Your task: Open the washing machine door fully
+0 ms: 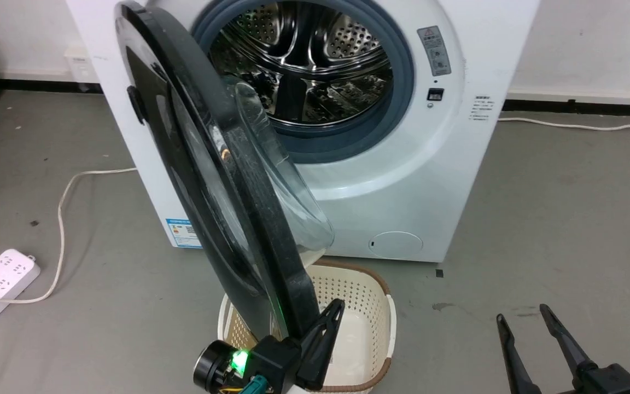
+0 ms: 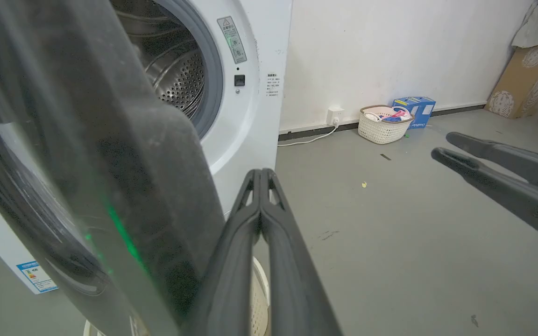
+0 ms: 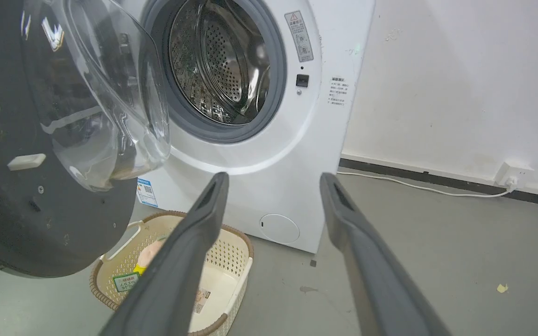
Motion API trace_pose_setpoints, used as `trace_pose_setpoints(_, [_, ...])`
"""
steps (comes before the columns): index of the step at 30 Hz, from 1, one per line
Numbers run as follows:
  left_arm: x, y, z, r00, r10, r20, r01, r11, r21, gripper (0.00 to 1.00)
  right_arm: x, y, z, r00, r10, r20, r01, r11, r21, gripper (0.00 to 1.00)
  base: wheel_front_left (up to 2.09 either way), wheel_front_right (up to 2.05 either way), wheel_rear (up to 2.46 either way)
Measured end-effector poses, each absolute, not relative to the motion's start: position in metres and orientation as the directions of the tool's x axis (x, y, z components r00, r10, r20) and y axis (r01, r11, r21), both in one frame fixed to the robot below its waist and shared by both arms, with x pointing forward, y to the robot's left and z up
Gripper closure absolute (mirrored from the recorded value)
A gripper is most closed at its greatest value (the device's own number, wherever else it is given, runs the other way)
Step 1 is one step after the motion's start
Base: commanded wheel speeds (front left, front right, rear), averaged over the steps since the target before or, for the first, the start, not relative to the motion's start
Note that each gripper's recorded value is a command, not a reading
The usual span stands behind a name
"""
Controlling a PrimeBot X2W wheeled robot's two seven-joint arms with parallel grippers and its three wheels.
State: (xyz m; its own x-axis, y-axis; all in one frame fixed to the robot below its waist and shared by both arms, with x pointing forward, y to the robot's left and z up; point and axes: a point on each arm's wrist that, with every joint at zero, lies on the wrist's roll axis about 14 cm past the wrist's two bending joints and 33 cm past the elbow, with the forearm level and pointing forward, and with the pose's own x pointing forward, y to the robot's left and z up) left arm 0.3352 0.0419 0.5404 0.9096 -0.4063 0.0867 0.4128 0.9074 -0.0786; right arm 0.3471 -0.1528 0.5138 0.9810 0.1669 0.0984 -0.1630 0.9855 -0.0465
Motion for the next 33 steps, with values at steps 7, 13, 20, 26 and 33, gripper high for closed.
trace_pose_setpoints(7, [0.332,0.059,0.536,0.935,-0.345,0.083,0.352,0.932,-0.09,1.0,0.352,-0.14,0.513,0.974,0.205,0.097,-0.202,0.979,-0.036,0.0,0.0,0.0,0.0])
trace_pose_setpoints(13, [0.322,0.085,0.534,0.961,-0.267,0.076,0.273,0.958,-0.083,1.0,0.36,-0.113,0.514,0.953,0.285,0.1,-0.284,0.958,-0.025,0.0,0.0,0.0,0.0])
trace_pose_setpoints(20, [0.306,0.121,0.535,0.985,-0.153,0.074,0.158,0.985,-0.068,1.0,0.367,-0.071,0.513,0.909,0.405,0.096,-0.405,0.914,-0.025,0.0,0.0,0.0,0.0])
trace_pose_setpoints(26, [0.287,0.167,0.541,0.996,0.009,0.088,-0.003,0.998,-0.068,1.0,0.37,-0.034,0.513,0.86,0.503,0.09,-0.502,0.864,-0.031,0.0,0.0,0.0,0.0])
trace_pose_setpoints(33, [0.265,0.231,0.543,0.973,0.213,0.092,-0.209,0.976,-0.057,1.0,0.368,-0.003,0.509,0.808,0.584,0.079,-0.583,0.812,-0.028,0.0,0.0,0.0,0.0])
